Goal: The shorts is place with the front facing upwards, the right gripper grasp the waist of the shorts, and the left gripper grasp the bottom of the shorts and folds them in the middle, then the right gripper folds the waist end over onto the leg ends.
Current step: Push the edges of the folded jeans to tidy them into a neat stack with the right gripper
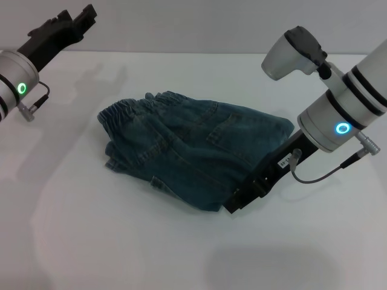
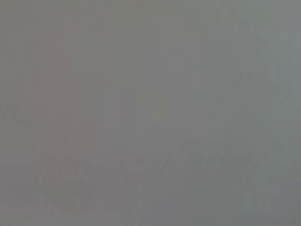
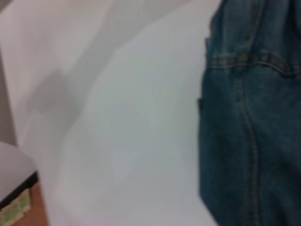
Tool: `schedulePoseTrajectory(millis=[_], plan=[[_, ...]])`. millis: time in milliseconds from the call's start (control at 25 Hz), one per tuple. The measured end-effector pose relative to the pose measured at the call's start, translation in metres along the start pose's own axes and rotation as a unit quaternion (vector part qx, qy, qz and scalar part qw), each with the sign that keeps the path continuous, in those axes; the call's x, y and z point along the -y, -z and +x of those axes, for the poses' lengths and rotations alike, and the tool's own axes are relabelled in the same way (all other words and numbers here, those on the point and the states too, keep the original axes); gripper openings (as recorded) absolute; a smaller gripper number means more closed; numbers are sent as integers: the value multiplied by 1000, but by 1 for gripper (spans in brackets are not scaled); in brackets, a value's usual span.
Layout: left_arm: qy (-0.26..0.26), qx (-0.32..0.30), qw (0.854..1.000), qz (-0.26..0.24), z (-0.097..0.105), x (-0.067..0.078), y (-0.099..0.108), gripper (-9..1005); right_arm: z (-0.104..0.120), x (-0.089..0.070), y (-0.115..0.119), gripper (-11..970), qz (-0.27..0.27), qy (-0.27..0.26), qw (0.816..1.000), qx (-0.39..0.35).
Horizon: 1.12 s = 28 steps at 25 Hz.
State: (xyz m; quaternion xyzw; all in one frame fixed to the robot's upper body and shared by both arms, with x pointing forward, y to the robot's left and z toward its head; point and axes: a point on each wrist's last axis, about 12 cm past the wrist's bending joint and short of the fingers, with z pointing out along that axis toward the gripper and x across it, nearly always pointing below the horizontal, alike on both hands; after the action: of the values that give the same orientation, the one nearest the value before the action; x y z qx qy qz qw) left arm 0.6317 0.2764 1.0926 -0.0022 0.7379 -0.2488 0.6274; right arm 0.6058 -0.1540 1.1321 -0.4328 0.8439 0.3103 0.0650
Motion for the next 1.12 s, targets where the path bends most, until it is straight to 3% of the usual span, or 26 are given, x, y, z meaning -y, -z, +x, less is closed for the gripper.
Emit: schedulePoseTrajectory(millis=[440, 760, 920, 1040, 1120], plan=[[18, 0, 1000, -1, 7, -3, 7, 637, -3, 17, 1, 442, 66, -7, 998, 17], [23, 0, 1000, 0, 9, -3, 8, 637, -7, 33, 25, 442, 143, -23, 988, 51], [25, 3, 1000, -2, 8, -5, 9, 637, -8, 30, 38, 442, 135, -27, 988, 71], [27, 9, 1000, -3, 7, -6, 10, 637, -7, 28, 54, 442, 114, -30, 984, 131], [31, 17, 999, -6, 5, -8, 11, 637, 1, 32, 76, 442, 100, -31, 970, 221]])
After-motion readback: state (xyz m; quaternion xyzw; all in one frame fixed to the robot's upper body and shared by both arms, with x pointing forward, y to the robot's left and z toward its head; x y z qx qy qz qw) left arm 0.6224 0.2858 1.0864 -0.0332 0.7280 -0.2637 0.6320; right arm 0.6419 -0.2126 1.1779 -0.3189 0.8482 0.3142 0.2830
